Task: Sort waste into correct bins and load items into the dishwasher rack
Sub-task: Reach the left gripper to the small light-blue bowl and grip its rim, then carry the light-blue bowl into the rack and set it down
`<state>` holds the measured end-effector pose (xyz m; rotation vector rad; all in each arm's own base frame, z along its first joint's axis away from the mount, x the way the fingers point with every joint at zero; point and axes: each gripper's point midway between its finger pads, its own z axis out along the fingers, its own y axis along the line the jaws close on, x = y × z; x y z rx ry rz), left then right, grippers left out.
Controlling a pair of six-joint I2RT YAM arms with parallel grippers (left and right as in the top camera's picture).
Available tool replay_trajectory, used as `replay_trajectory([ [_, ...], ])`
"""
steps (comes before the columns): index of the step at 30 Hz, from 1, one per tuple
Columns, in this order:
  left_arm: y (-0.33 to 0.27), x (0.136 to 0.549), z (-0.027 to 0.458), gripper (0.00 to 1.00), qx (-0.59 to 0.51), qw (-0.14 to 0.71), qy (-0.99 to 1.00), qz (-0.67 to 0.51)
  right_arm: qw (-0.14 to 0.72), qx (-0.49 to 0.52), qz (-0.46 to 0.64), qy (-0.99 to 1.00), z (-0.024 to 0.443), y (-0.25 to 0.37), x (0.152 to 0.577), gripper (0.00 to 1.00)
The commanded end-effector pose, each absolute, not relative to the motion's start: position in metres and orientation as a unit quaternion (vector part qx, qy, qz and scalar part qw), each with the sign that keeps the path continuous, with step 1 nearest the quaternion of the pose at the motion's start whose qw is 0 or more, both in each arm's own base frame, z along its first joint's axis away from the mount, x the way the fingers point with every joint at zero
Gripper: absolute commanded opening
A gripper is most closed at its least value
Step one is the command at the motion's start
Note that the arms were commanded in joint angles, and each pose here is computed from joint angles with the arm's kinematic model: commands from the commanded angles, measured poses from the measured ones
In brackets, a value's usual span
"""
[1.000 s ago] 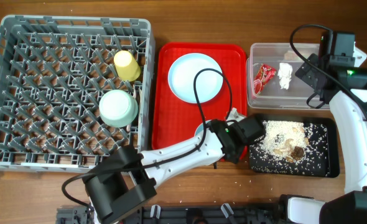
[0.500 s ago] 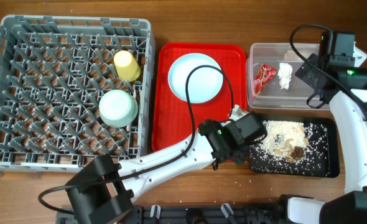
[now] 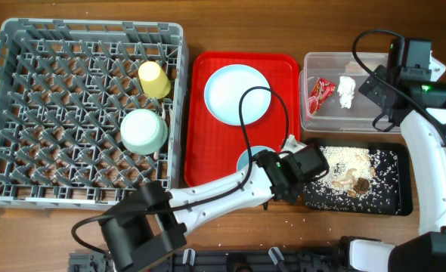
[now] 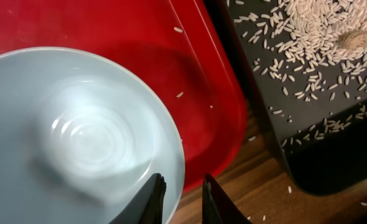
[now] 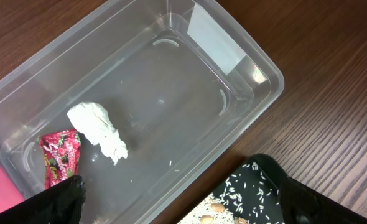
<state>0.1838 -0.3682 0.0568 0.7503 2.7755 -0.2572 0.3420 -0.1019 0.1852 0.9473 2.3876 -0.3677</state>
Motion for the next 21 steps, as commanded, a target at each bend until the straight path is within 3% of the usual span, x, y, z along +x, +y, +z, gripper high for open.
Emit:
replay_trajectory([
  [1,-0.371,0.183,0.041,0.21,0.261,0.123,0.955,-0.07,0.284,0.352,-0.141,0.881,0.196,-0.104,0.341,1.0],
  [18,-0.371,0.179,0.031,0.15,0.266,0.116,0.955,-0.062,0.284,0.352,-0.141,0.881,0.196,-0.104,0.341,1.0],
  [21,-0.369,0.178,0.023,0.04,0.267,0.11,0.956,-0.054,0.284,0.352,-0.141,0.881,0.196,-0.104,0.341,1.0],
])
